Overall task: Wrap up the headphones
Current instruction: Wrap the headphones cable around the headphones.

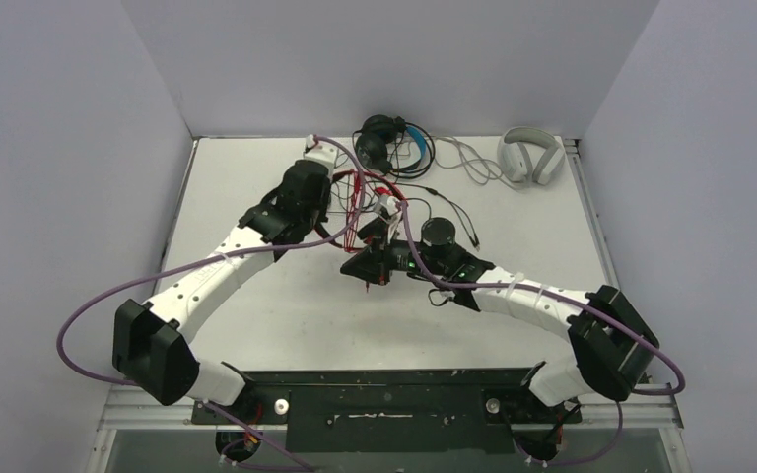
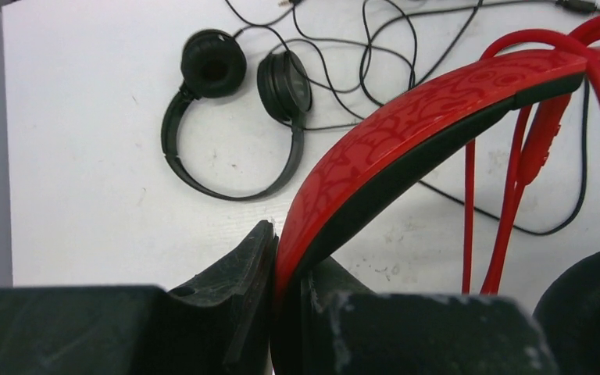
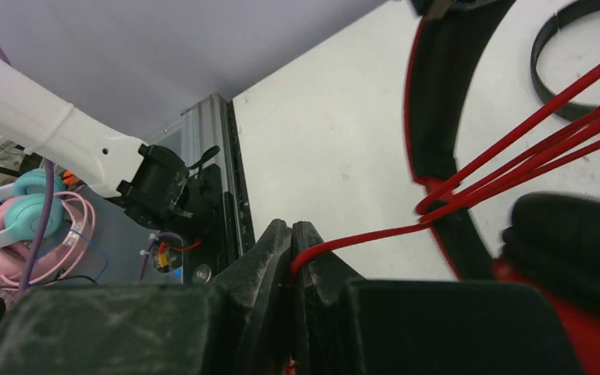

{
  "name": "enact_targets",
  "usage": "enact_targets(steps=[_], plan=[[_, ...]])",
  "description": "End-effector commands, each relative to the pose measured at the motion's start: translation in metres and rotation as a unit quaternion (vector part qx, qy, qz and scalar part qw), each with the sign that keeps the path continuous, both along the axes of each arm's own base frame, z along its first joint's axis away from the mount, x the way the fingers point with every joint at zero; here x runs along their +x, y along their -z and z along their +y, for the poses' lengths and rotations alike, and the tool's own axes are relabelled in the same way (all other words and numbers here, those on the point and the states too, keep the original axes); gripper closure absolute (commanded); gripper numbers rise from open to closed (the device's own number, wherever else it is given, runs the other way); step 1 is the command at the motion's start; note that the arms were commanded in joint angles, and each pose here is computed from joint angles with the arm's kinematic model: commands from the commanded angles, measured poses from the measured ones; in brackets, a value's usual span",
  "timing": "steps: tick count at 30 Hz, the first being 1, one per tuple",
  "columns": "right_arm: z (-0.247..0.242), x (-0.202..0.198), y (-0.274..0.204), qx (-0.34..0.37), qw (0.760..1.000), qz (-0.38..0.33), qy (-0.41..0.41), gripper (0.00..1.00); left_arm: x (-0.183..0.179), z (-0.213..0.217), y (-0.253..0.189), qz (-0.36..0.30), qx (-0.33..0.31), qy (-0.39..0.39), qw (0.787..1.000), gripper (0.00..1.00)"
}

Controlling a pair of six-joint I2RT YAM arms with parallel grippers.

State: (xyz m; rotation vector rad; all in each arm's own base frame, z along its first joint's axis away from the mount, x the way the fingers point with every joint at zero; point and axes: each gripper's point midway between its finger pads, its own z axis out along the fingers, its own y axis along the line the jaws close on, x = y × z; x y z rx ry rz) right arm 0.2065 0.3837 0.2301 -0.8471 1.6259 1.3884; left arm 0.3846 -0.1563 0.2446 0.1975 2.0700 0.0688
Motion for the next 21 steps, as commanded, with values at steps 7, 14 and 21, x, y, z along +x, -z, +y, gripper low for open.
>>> enact_targets(steps=[7, 14, 21], plan=[[-0.011, 0.046, 0.003, -0.041, 0.996, 0.078, 0.034, 0.87, -0.016, -0.022, 0.041, 0.001, 0.022, 0.098, 0.995, 1.0], [-0.031, 0.059, 0.035, -0.097, 0.987, 0.126, 0.024, 0.86, -0.044, -0.029, 0.091, 0.1, 0.047, 0.15, 0.982, 1.0], [-0.045, 0.073, 0.057, -0.151, 0.979, 0.13, 0.035, 0.89, -0.062, -0.035, 0.107, 0.189, 0.049, 0.161, 0.968, 1.0]])
